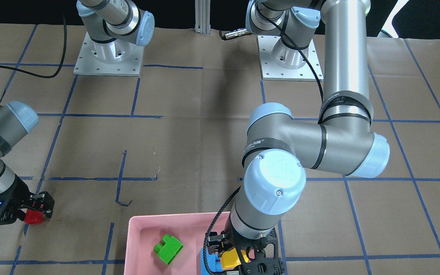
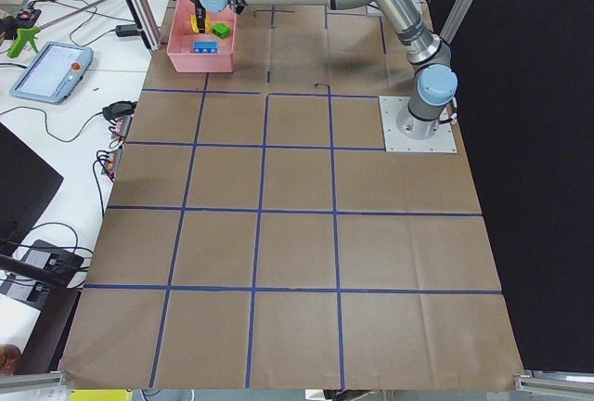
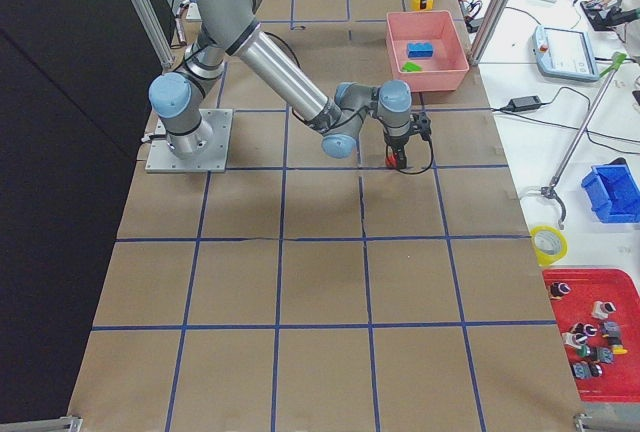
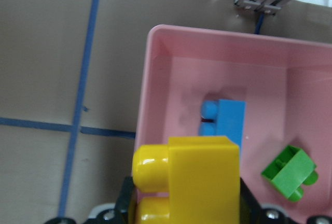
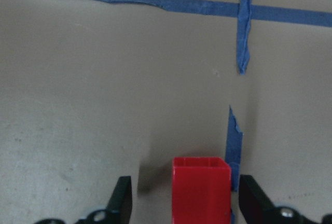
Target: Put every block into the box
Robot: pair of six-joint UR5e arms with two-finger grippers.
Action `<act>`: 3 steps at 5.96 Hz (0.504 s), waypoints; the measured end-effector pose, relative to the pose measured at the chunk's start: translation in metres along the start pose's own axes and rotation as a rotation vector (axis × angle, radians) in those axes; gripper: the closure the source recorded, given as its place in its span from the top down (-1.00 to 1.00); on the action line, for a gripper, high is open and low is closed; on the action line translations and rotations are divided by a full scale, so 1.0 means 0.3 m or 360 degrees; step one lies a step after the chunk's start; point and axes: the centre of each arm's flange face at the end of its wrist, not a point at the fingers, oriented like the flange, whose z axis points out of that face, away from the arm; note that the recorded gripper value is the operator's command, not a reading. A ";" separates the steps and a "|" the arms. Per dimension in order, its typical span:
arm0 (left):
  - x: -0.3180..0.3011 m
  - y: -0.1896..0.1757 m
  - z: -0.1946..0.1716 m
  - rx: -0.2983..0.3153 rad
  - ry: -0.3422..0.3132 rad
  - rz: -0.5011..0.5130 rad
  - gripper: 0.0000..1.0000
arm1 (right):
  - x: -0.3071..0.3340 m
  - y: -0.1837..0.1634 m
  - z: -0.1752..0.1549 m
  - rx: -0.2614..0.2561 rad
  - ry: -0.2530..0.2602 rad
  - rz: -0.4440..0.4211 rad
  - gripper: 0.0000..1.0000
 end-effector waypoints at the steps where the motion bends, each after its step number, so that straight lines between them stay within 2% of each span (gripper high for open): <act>1: 0.022 0.005 0.105 0.0015 -0.0049 0.0002 0.61 | 0.001 0.003 0.001 -0.0010 0.0000 0.0001 -0.91; 2: 0.023 0.010 0.154 0.0013 -0.0078 0.0004 0.98 | 0.002 0.002 -0.004 -0.0010 0.0001 0.0003 -0.93; 3: 0.021 0.011 0.152 0.0018 -0.0089 0.0005 0.99 | 0.006 -0.013 -0.027 0.0010 0.0010 0.0004 -0.93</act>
